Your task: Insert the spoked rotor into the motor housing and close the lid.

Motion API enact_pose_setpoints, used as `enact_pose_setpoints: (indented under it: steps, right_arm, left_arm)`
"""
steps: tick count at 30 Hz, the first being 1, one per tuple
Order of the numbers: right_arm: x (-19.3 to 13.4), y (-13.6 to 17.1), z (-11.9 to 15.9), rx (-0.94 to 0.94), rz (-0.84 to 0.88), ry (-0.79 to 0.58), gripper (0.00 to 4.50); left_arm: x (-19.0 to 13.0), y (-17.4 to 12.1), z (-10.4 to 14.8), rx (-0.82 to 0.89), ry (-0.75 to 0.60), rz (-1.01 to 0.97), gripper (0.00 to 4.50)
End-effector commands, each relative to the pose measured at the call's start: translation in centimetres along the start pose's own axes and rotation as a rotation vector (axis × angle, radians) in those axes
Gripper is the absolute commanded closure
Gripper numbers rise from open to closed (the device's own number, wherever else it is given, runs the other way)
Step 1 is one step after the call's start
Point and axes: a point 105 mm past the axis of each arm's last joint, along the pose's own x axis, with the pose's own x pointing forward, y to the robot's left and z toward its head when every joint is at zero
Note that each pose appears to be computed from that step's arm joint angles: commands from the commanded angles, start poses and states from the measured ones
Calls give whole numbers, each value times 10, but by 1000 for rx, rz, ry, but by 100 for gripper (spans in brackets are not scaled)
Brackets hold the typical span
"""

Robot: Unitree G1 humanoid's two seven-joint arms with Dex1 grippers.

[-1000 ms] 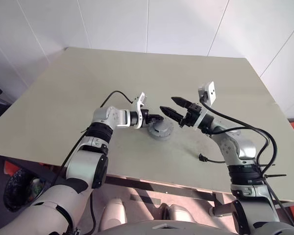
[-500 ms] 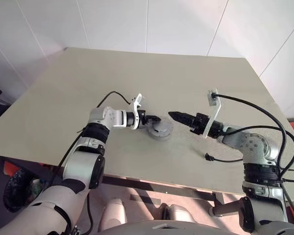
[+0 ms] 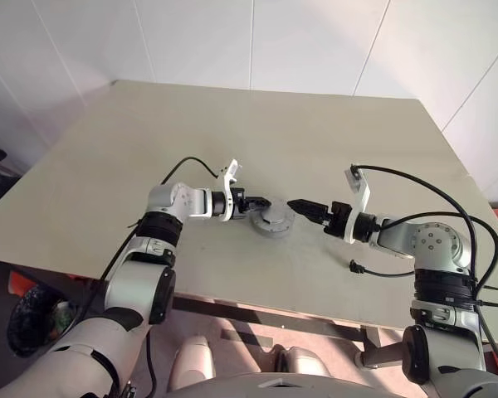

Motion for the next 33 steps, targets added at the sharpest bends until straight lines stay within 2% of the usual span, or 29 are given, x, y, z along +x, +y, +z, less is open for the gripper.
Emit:
enact_pose_setpoints:
  steps: [1, 11, 22, 29, 33]
  right_arm:
    - [-4, 4, 4, -21, 14, -7, 2]
    - [1, -4, -22, 67, 4, 55, 2]
    - [32, 6, -33, 163, 45, 40, 2]
    - [47, 9, -32, 186, 52, 30, 2]
    - [57, 13, -17, 216, 77, -23, 2]
  left_arm:
    - [-3, 7, -3, -2, 10, 38, 450]
    - [-5, 8, -2, -1, 1, 44, 450]
    - [-10, 10, 5, -1, -23, 61, 450]
    - [-12, 11, 5, -1, -26, 67, 450]
    - [-13, 10, 5, 2, -22, 68, 450]
